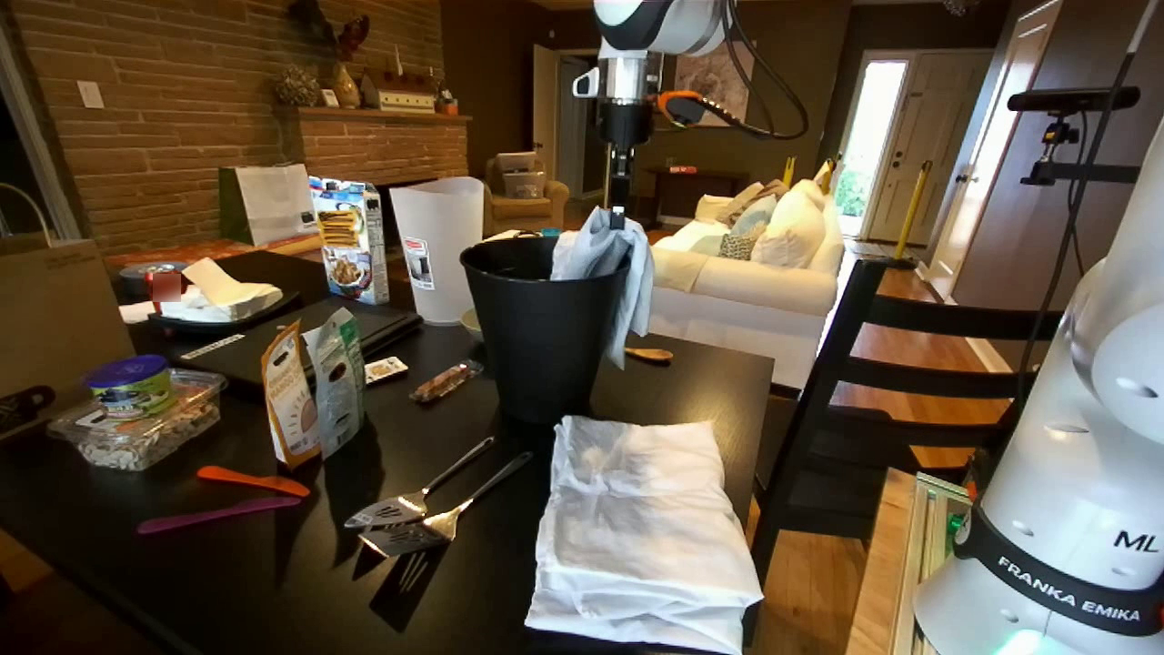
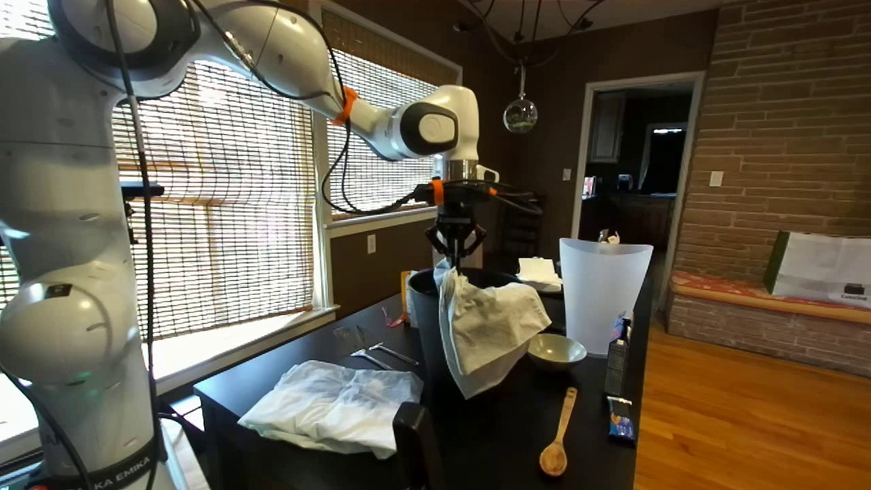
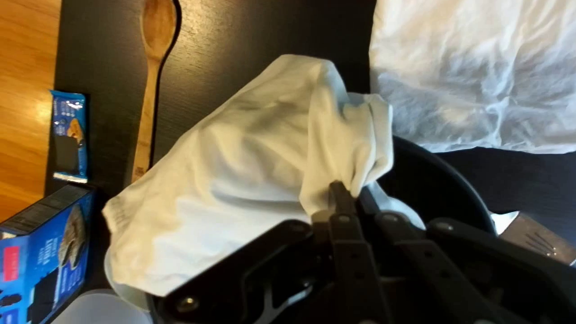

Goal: Remove the left and right towels out of the bin

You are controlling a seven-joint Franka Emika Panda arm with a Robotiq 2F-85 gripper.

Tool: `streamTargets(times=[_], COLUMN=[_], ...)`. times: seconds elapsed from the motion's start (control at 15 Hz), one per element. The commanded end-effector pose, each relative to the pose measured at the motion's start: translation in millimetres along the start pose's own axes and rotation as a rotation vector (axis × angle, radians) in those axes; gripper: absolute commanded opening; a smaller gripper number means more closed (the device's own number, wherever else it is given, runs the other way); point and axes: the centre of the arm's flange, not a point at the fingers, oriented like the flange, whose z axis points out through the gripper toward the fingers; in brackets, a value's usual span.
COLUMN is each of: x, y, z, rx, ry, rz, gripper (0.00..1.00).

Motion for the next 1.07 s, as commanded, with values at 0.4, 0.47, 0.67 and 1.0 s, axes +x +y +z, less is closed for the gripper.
streamTargets(times=[0.4, 0.47, 0.67, 1.0], x=[-21, -24, -29, -32], y=[74, 80, 98, 123], z=[-65, -66, -72, -89], rx=[-0.123, -0.14, -0.18, -0.255], ry=[0.099, 0.111, 0.15, 0.223], rz=[0.234, 0.271, 0.366, 0.507], gripper=[0.01, 0.01, 0.01, 0.01])
